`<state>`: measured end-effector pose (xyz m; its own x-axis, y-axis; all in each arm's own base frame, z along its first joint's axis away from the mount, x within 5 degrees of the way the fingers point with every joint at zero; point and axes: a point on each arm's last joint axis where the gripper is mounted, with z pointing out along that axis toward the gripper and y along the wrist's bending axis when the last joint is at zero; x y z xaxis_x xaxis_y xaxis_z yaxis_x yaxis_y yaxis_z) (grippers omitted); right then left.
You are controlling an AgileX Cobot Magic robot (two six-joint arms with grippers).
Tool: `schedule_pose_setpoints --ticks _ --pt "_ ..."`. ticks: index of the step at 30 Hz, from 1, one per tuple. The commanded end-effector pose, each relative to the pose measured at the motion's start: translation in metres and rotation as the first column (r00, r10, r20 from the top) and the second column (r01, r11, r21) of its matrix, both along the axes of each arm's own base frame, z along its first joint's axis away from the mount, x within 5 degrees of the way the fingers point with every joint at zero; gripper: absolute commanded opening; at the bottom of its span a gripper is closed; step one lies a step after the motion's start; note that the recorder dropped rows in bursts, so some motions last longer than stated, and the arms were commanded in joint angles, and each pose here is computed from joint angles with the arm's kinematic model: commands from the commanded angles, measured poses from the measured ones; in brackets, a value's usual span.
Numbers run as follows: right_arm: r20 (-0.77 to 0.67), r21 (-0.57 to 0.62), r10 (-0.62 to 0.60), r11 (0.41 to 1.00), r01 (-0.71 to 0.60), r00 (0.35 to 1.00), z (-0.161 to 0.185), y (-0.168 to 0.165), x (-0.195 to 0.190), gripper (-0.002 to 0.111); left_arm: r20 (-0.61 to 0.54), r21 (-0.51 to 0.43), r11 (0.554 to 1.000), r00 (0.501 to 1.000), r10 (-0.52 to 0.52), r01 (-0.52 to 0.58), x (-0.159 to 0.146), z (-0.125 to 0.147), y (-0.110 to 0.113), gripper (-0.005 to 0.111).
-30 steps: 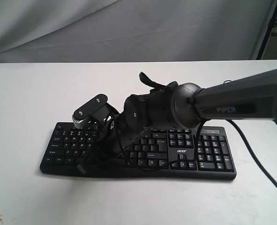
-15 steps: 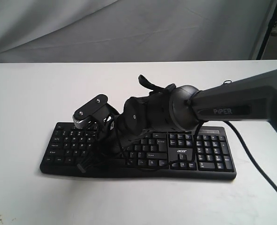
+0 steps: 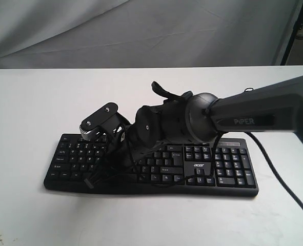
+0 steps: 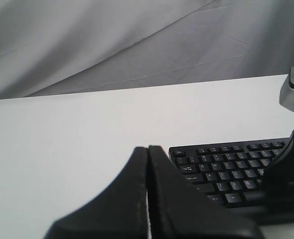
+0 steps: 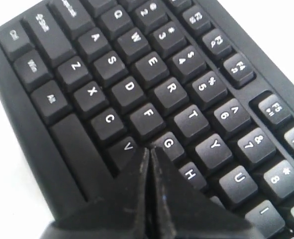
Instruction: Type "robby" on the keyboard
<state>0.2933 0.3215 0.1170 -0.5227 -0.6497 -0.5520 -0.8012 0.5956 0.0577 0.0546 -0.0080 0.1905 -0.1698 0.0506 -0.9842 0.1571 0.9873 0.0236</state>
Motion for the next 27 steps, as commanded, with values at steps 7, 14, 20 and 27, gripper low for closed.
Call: schedule_pose_setpoints --ticks 7,14,20,27 --pt "0.013 0.013 -0.012 1.000 0.012 1.000 0.010 -0.004 0.005 0.000 0.007 0.001 1.000 1.000 -0.006 0.006 0.000 -0.001 0.000 0.000" --pt "0.010 0.002 0.020 1.000 -0.020 1.000 0.039 -0.005 0.023 0.000 0.007 0.001 1.000 1.000 -0.006 0.006 0.000 -0.001 0.000 0.000" --pt "0.040 0.000 0.024 1.000 -0.024 0.999 0.048 -0.004 0.038 0.000 0.007 0.001 1.000 1.000 -0.006 0.006 0.000 -0.001 0.000 0.000" --pt "0.006 -0.029 0.014 0.999 -0.013 1.000 0.029 -0.007 0.043 0.000 0.007 0.001 1.000 1.000 -0.006 0.006 0.000 -0.001 0.000 0.000"
